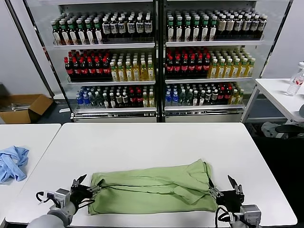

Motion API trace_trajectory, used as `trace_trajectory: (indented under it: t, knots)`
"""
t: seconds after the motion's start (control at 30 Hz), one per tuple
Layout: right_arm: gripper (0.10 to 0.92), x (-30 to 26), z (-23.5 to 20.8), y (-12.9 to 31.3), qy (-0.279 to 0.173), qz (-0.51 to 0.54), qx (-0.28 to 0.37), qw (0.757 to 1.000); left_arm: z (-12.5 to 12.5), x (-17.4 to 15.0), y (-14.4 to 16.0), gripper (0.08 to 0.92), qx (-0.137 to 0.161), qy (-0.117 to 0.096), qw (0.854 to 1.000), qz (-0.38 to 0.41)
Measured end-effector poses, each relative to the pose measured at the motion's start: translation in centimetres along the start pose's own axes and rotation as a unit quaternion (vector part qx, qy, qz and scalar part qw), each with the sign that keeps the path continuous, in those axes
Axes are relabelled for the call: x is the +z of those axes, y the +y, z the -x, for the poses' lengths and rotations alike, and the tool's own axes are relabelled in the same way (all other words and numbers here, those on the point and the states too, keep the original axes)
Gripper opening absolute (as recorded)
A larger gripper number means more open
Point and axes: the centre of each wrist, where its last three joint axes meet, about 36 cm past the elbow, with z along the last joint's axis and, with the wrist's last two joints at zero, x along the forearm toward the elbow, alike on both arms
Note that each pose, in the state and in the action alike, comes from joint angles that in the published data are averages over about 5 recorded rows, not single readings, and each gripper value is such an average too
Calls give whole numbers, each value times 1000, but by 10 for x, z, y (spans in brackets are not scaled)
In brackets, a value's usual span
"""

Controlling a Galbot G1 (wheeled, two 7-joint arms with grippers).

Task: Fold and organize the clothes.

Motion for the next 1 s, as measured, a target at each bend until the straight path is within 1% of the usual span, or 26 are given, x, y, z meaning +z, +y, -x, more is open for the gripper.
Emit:
trace_trajectory:
  t: [0.1,0.2,0.23,0.3,0.43,0.67,0.87,1.0]
  knots:
    - [820,0,2,1,-2,1,-1,1000,0,5,-11,815,-16,7,999,-30]
    - [822,0,3,1,-4,0,-2,1000,0,8,-21,813,-31,13,998,-60]
    - [822,0,4,1,-4,-1,-2,1000,0,9,-24,801,-34,15,997,-70]
    - [823,0,4,1,-5,-1,-3,1000,0,10,-29,759,-40,20,995,-87]
    - [823,0,5,4,-6,0,-5,1000,0,12,-35,646,-46,27,992,-112]
    - [823,0,5,8,-9,0,-7,1000,0,15,-47,438,-46,37,988,-142]
    - [822,1,5,9,-10,-2,-5,1000,3,17,-58,265,-43,36,987,-149]
    - [823,0,5,9,-12,-4,-5,1000,3,14,-61,154,-49,29,989,-134]
